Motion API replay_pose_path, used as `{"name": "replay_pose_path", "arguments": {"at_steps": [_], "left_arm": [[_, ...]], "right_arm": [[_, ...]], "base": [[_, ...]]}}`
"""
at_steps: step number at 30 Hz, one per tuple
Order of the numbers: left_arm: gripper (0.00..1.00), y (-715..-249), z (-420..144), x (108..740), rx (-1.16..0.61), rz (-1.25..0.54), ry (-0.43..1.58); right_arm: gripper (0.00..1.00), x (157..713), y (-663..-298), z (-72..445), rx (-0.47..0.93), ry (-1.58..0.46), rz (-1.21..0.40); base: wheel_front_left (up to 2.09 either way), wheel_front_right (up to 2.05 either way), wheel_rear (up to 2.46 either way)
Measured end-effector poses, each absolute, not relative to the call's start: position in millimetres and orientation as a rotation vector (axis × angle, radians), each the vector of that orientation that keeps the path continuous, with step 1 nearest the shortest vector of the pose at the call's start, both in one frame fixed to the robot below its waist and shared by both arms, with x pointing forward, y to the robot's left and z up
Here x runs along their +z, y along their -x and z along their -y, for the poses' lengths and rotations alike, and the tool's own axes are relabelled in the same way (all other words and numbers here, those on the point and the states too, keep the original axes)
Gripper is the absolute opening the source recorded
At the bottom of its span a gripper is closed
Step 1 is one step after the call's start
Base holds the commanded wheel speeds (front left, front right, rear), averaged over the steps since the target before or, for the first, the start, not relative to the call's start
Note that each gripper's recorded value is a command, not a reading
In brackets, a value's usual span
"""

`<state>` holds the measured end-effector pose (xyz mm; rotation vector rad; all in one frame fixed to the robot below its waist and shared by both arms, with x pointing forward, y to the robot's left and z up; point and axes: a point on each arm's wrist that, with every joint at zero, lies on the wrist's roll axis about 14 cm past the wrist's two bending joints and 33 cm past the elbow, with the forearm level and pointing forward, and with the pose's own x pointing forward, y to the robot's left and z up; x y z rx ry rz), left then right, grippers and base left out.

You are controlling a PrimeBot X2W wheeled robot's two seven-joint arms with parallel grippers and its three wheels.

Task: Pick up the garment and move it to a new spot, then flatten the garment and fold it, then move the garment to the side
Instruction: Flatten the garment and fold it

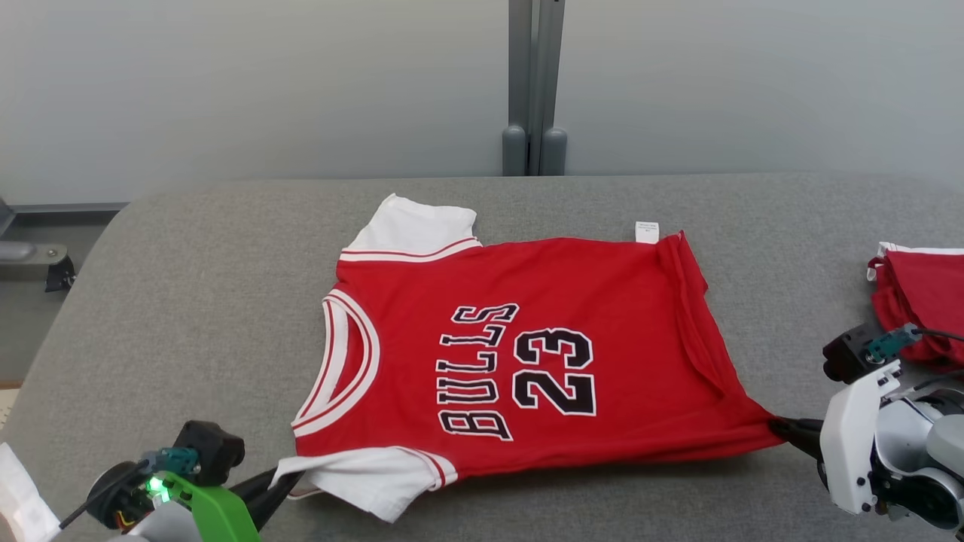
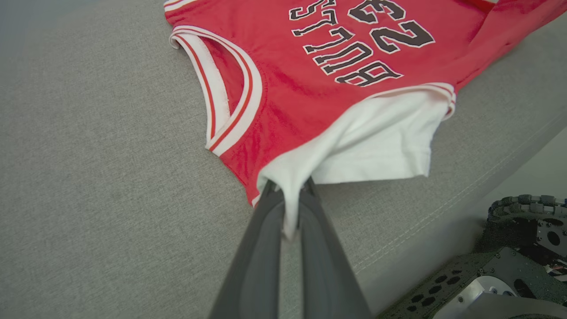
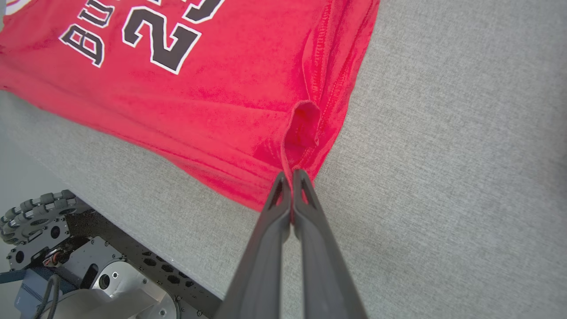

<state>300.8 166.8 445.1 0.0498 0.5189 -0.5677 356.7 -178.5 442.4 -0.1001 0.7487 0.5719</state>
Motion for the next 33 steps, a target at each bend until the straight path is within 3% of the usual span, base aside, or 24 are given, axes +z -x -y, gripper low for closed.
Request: {"name": "replay_pose_path", "arguments": {"at_steps": [18,29,30,31,32,33], "left_arm": [[0.0,-392,-146,453,-0.575,-0.479,-0.138],[0.0,-418,-137,427,-0.586,-0.55,-0.197],[0.0,-421,-137,424,-0.58,-0.556,-0.198],[0.0,-424,-138,422,-0.572,-0.559,-0.198],[0.0,-426,-138,420,-0.568,-0.56,-0.197],[0.3,-429,-138,419,-0.561,-0.557,-0.195]], "right_arm": [[0.0,436,-401,186,0.507,0.147,-0.678],[0.0,430,-420,181,0.499,0.133,-0.641],[0.28,431,-423,181,0.498,0.135,-0.627],[0.71,432,-425,180,0.501,0.137,-0.611],[1.0,435,-429,178,0.505,0.138,-0.586],[1.0,437,-431,177,0.506,0.134,-0.567]], "base": [[0.0,0.0,0.0],[0.0,0.0,0.0],[0.0,0.0,0.0],[0.0,0.0,0.0],[0.0,0.0,0.0],[0.0,0.0,0.0]]}}
